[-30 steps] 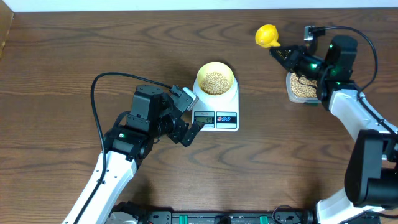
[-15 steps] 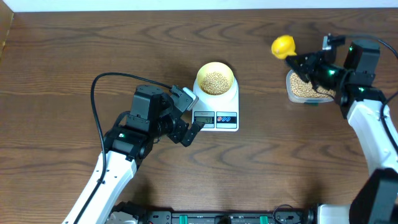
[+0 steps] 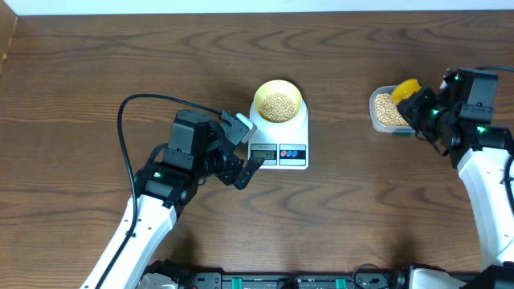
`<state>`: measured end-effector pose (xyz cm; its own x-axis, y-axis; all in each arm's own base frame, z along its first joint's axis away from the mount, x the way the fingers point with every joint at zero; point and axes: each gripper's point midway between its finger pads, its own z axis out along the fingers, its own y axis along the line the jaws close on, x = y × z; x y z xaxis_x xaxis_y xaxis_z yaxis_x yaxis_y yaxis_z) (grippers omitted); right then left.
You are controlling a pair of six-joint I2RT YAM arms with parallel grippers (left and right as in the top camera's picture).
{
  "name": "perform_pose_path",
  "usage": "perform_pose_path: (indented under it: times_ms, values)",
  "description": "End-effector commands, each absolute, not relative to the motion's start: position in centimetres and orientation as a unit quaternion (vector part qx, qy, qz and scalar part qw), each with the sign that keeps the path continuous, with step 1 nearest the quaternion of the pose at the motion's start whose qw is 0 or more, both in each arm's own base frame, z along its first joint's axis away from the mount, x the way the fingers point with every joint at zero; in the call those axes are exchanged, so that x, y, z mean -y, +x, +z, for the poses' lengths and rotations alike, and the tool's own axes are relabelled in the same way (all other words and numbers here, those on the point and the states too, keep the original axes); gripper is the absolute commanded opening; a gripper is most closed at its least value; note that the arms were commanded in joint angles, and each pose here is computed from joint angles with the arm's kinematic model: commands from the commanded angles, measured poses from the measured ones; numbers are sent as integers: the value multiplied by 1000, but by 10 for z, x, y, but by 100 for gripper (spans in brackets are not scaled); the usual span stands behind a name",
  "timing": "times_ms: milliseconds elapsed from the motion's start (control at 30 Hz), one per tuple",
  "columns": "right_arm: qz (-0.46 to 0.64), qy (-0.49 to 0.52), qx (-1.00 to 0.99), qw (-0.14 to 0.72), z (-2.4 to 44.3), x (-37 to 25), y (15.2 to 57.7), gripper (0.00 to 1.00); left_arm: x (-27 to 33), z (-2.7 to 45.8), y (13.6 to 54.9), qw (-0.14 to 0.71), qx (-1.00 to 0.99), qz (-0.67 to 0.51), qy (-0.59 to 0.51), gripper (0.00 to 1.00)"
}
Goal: Scoop item into bowl and weigh 50g on scale
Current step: 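Dip the yellow scoop into the soybean tub with the right gripper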
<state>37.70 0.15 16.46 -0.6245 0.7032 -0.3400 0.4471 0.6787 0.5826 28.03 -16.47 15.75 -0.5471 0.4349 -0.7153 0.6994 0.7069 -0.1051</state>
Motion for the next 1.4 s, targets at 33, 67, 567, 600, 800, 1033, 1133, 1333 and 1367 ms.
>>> perform_pose_path:
  times_ms: [33,67,567,600,800,1033,1133,1333,1367]
  values:
    - [160,348,-876,293,159,24,371,1,164,151,278,335,-858,-194,339,100]
    - [160,348,-876,293,159,24,371,1,164,151,278,335,-858,-194,339,100]
    - [173,353,-891,228,111,14,380,1,164,151,278,335,-858,-194,338,100]
    - [173,353,-891,225,108,14,381,1,164,151,278,335,-858,-194,338,100]
    - [175,349,-895,215,94,9,387,1,164,151,278,335,-858,-194,339,100]
    - [195,338,-899,198,82,-4,392,1,164,151,278,335,-858,-194,339,100]
    - [213,326,-897,212,85,-10,402,1,164,151,278,335,-858,-194,339,100]
    - [230,322,-893,214,88,-15,406,1,164,151,278,335,-858,-194,338,100]
    - [235,320,-893,213,89,-17,405,1,164,151,278,335,-858,-194,338,100]
